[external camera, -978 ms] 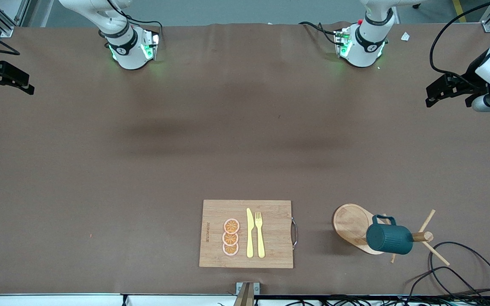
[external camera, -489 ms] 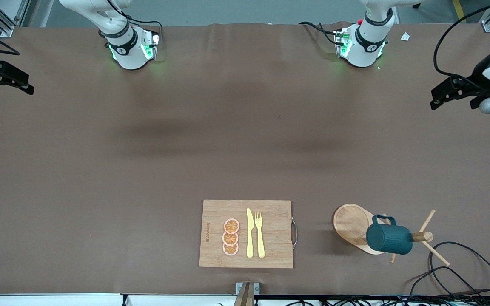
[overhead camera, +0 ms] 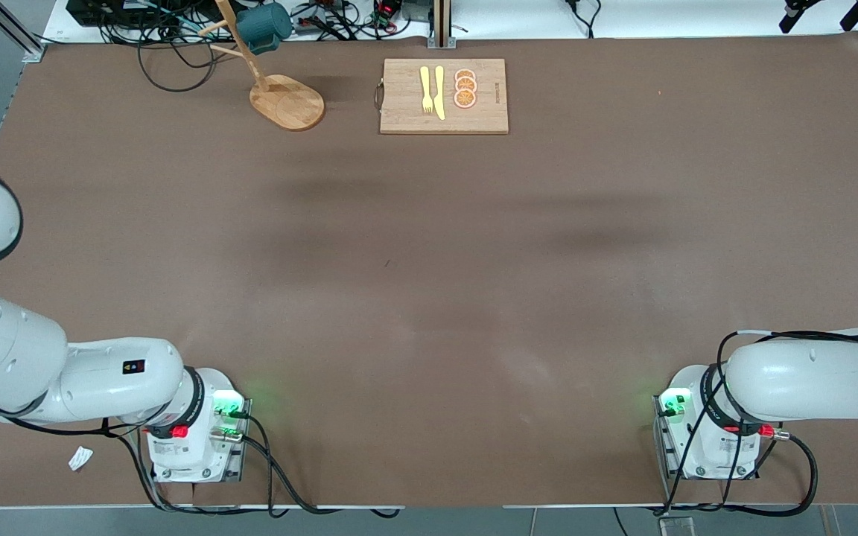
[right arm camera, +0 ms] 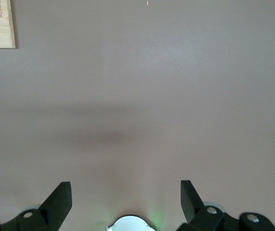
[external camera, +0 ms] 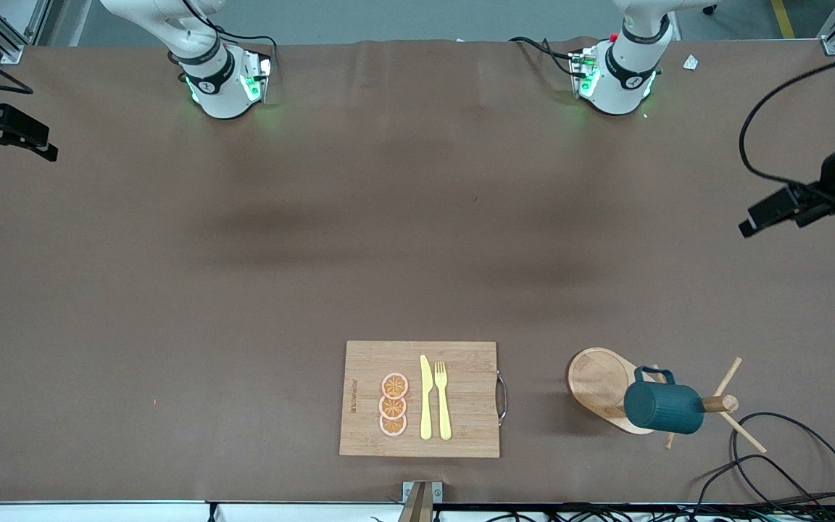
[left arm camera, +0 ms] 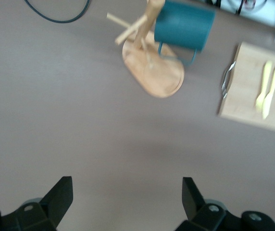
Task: Transfer cup from left to right arm and place
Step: 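Move the left gripper toward the teal mug on the wooden stand, then grasp the teal mug on the stand with the left gripper, then lift the teal mug off the stand and carry it to mid-table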
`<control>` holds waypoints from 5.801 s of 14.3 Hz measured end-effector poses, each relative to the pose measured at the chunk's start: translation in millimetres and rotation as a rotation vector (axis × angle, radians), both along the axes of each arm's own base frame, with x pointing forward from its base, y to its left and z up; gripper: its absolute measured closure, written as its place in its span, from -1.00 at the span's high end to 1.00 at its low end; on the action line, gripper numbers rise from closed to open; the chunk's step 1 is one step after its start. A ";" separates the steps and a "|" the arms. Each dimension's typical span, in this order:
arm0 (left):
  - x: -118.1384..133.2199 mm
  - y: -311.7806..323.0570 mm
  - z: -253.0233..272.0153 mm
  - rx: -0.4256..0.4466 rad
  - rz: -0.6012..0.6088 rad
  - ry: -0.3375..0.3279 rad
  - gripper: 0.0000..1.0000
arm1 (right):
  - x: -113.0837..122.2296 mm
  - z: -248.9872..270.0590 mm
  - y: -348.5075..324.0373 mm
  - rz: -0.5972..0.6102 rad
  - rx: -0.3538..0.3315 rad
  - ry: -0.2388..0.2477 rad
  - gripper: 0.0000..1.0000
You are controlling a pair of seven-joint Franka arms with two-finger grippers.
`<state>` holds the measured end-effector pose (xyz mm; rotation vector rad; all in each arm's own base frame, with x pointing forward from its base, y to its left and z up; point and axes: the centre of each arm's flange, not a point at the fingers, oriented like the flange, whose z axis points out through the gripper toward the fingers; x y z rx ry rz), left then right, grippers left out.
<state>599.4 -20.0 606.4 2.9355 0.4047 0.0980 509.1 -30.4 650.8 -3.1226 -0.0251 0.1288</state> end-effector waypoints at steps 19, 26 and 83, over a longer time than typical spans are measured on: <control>148.2 -4.9 -146.3 -0.467 0.780 -0.031 1.00 | -0.3 -0.3 -0.5 -0.001 0.000 0.003 1.00; 157.5 1.9 -178.8 -0.480 0.829 -0.019 1.00 | -0.5 -0.3 -0.9 -0.002 0.000 0.004 1.00; 93.5 -300.2 -162.8 -0.438 0.834 0.041 0.73 | -1.1 -0.9 -2.3 -0.004 0.001 0.009 1.00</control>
